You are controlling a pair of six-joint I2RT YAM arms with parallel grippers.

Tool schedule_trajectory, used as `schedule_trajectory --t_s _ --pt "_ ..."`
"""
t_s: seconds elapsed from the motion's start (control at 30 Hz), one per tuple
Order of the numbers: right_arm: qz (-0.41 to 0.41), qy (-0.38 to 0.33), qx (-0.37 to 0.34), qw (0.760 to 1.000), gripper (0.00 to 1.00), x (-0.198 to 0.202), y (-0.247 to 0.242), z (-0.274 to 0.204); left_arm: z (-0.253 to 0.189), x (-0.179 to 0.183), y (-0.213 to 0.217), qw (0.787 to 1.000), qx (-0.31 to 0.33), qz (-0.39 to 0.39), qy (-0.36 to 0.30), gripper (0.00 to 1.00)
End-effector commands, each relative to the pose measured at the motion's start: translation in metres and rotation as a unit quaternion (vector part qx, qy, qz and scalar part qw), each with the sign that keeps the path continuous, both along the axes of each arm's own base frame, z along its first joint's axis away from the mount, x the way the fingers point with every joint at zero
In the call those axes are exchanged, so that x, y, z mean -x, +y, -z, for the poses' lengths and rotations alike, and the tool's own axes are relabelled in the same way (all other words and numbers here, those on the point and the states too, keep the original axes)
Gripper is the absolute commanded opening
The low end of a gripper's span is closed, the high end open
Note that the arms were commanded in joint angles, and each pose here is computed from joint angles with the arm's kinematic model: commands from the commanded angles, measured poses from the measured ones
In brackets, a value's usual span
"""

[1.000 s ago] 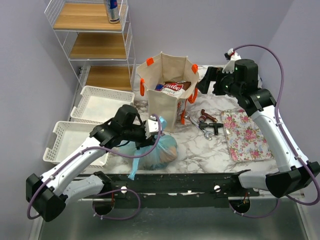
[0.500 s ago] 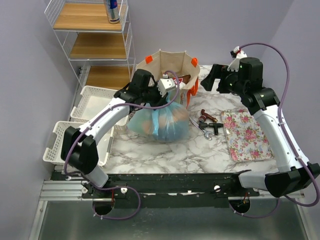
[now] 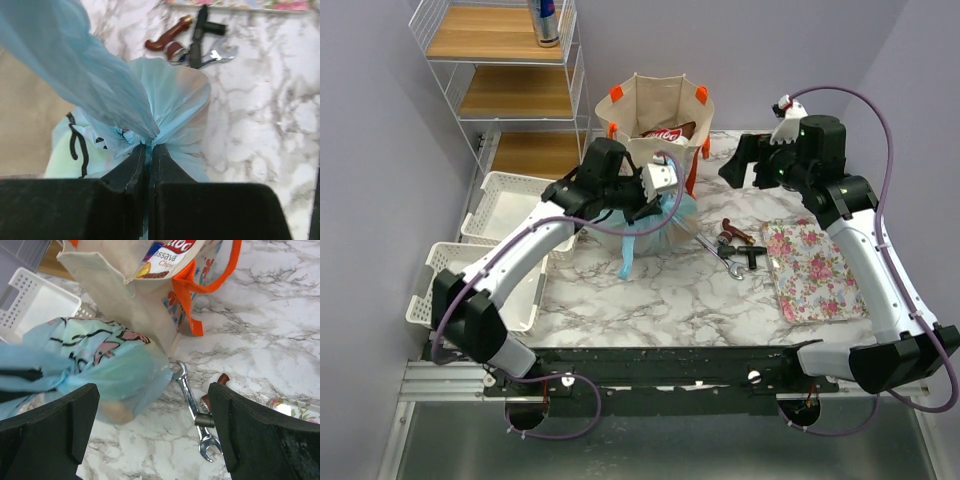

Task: Untie the knot of the grocery bags and take out the mixed food

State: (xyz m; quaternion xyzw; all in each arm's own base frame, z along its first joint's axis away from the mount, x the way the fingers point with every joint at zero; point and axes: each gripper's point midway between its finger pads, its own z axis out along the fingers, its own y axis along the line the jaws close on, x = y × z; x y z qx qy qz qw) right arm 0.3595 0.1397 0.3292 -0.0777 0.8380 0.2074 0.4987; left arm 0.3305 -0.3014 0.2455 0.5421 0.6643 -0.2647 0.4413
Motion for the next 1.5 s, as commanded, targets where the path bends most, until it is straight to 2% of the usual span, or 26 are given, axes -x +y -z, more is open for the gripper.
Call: schedule_trajectory --t_s 0.0,0.13,0.2,0.33,0.5,0.67,0.8,0.9,1.03,1.13,1.2,1.33,1.4,1.47 --pt "-0.078 -0.013 0.011 0.997 0.99 0.021 0.011 0.003 -0.032 0.085 -0.013 0.991 0.032 0.127 -0.039 0.0" --pt "-0.139 -0.002 0.028 0.99 0.99 0.043 0.018 0.025 -0.019 0.077 -0.013 0.996 0.029 0.069 -0.053 0.0" --pt "-0.101 0.013 0.03 0.994 1.0 0.043 0.008 0.041 -0.017 0.064 -0.014 0.998 0.034 0.026 -0.044 0.0" --pt "-0.058 0.028 0.079 0.995 1.0 0.042 -0.014 0.059 -0.008 0.054 -0.015 0.998 0.049 -0.032 -0.005 0.0" --pt "-0.05 0.049 0.115 0.991 1.0 0.042 -0.025 0.071 -0.014 0.073 -0.025 0.997 0.073 -0.02 0.012 0.0" --pt "-0.039 0.074 0.186 0.979 1.0 0.028 -0.042 0.101 0.012 0.079 -0.033 0.998 0.054 -0.023 0.022 0.0" --pt "-0.078 0.086 0.199 0.973 1.0 0.022 -0.035 0.107 0.019 0.076 -0.035 0.993 0.067 -0.059 0.073 0.0" --pt "-0.119 0.068 0.178 0.974 1.0 0.025 -0.021 0.098 0.014 0.079 -0.04 0.99 0.084 -0.065 0.098 0.0" --pt "-0.214 0.043 0.135 0.967 1.0 0.048 0.006 0.084 0.035 0.082 -0.037 0.99 0.059 -0.06 0.109 0.01" --pt "-0.249 0.037 0.128 0.959 1.0 0.062 0.012 0.081 0.038 0.093 -0.032 0.993 0.051 -0.033 0.101 0.13" --pt "-0.261 0.032 0.127 0.956 1.0 0.066 0.014 0.079 0.031 0.103 -0.03 0.993 0.05 -0.012 0.102 0.41" --pt "-0.29 0.022 0.106 0.951 1.0 0.076 0.023 0.073 0.005 0.129 -0.012 0.992 0.038 0.051 0.105 0.78" --pt "-0.313 0.015 0.091 0.945 1.0 0.083 0.029 0.07 -0.006 0.135 0.007 0.991 0.037 0.07 0.104 0.88" --pt "-0.324 0.007 0.081 0.943 1.0 0.085 0.036 0.069 -0.017 0.13 0.029 0.99 0.046 0.072 0.116 0.9"
